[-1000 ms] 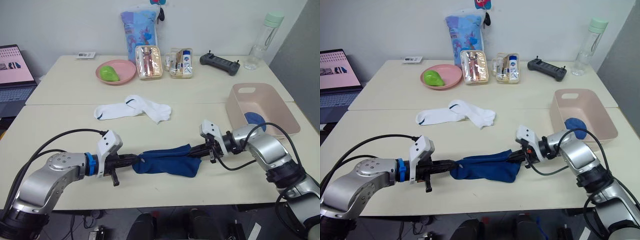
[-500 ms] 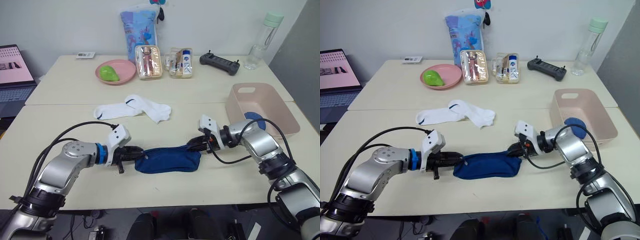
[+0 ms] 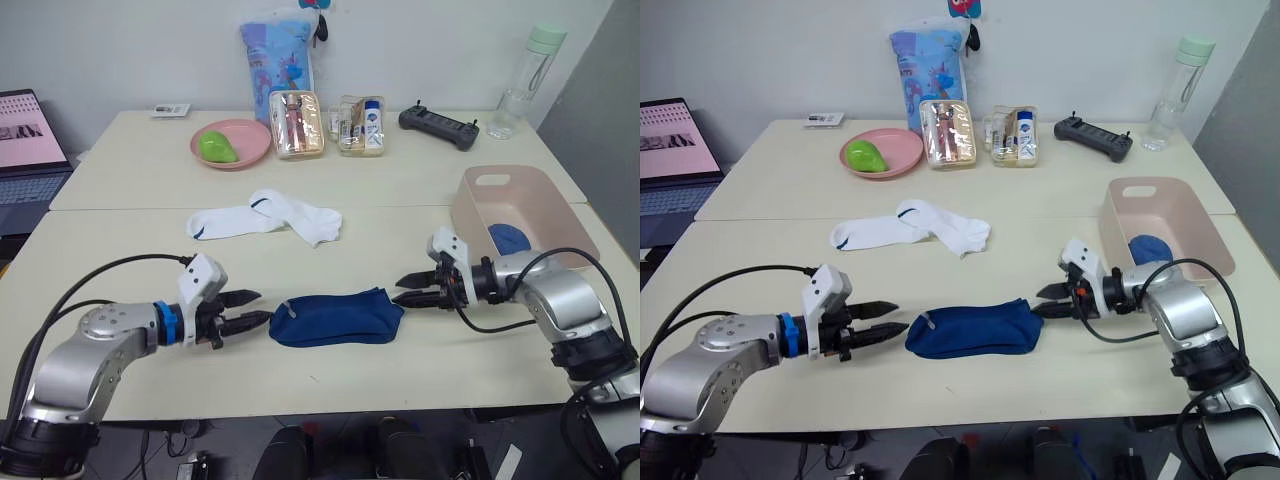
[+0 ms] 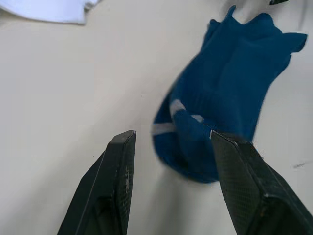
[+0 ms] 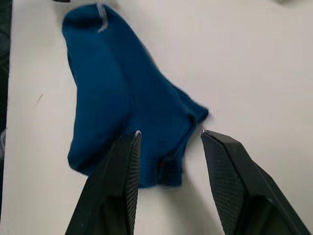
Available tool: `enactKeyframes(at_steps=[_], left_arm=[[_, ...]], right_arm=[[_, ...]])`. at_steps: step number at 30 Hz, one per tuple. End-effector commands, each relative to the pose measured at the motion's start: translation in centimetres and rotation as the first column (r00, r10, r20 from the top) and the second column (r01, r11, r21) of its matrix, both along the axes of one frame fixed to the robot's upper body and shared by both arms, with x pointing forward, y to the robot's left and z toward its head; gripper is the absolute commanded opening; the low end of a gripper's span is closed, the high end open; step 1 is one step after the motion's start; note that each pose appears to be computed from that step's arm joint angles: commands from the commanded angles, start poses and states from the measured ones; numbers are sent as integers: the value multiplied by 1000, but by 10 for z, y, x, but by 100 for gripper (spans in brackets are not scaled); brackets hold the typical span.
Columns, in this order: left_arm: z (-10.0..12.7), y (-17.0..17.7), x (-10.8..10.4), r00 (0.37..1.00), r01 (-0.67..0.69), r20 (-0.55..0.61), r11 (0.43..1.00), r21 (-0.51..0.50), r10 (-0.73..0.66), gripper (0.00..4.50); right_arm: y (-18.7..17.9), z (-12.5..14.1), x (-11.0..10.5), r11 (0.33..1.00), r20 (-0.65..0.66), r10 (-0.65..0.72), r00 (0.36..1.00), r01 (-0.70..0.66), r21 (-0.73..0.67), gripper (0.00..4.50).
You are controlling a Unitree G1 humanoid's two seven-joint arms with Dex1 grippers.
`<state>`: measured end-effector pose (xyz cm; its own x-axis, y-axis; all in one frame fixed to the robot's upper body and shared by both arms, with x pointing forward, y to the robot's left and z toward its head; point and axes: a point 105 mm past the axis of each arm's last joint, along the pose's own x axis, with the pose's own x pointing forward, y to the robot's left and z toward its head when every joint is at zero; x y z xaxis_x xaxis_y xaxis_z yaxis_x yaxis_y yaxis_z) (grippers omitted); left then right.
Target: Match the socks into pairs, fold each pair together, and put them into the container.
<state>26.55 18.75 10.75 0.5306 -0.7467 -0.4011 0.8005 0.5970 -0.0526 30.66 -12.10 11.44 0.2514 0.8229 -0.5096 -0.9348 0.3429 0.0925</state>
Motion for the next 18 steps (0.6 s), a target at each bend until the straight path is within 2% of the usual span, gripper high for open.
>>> enactKeyframes(at_steps=[1,7,11,16,18], left_arm=[[4,-10,2,999,-15,36,1000,-24,16,251],[-15,-20,-2,1000,-7,-9,1000,-4,7,251],[-19,-23,-6,1000,8,-26,1000,-6,-8,160],[-18,-23,-4,1000,8,-23,1000,-8,-8,3],[-17,-22,-4,1000,9,-23,1000,-9,-9,0]], right_arm=[[3,8,-2,1000,45,-9,999,9,-4,212],[-1,0,-7,999,12,-15,1000,16,-30,212],[0,-5,-12,999,-20,-3,1000,2,-36,212],[3,-9,-11,999,-23,-3,1000,2,-33,212],[4,-11,-10,999,-25,-1,1000,0,-32,175]])
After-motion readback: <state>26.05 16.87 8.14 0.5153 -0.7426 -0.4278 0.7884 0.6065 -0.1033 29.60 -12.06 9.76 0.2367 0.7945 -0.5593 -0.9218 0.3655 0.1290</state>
